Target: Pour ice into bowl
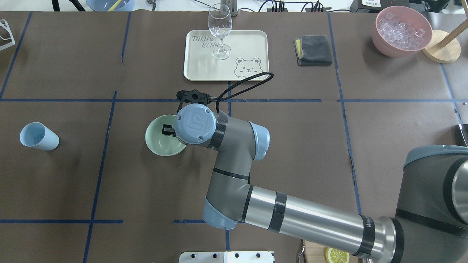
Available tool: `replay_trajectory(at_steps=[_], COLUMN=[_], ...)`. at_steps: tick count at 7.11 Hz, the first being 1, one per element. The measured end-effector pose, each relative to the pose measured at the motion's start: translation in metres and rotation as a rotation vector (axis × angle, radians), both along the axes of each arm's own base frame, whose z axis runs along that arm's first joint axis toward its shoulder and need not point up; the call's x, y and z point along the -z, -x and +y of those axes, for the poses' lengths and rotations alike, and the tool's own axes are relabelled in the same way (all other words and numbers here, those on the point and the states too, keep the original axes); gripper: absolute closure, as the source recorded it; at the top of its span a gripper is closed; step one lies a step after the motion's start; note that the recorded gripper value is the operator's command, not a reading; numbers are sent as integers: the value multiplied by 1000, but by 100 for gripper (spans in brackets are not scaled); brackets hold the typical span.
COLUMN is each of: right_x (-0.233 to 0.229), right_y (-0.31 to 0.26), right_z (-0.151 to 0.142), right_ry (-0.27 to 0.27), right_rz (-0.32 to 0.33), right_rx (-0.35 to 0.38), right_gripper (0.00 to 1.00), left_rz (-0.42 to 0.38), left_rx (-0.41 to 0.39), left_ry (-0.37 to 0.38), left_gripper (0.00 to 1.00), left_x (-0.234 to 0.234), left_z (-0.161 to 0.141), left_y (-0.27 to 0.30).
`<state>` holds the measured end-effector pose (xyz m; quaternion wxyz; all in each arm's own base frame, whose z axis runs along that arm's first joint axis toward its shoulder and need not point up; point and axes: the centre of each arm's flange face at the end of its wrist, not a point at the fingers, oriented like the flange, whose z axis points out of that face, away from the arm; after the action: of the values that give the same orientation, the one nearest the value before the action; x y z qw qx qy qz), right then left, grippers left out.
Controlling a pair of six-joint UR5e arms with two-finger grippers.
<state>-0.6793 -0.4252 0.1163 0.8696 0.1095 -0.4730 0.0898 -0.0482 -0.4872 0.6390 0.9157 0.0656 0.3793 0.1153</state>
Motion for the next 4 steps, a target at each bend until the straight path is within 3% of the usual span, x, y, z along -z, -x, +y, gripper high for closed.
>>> replay_trajectory(at_steps=[2,4], right_x=[-2,-61], right_y=[-95,-239], right_z=[-37,-84], right_ry=[33,-14], right_rz=[103,197], right_rx=[48,155], right_gripper=[0,0], left_rz=[1,2], left_rx=[3,4], left_ry=[-38,-129], left_gripper=[0,0], left_x=[5,15], left_z=[-4,-10], left_y=[0,0])
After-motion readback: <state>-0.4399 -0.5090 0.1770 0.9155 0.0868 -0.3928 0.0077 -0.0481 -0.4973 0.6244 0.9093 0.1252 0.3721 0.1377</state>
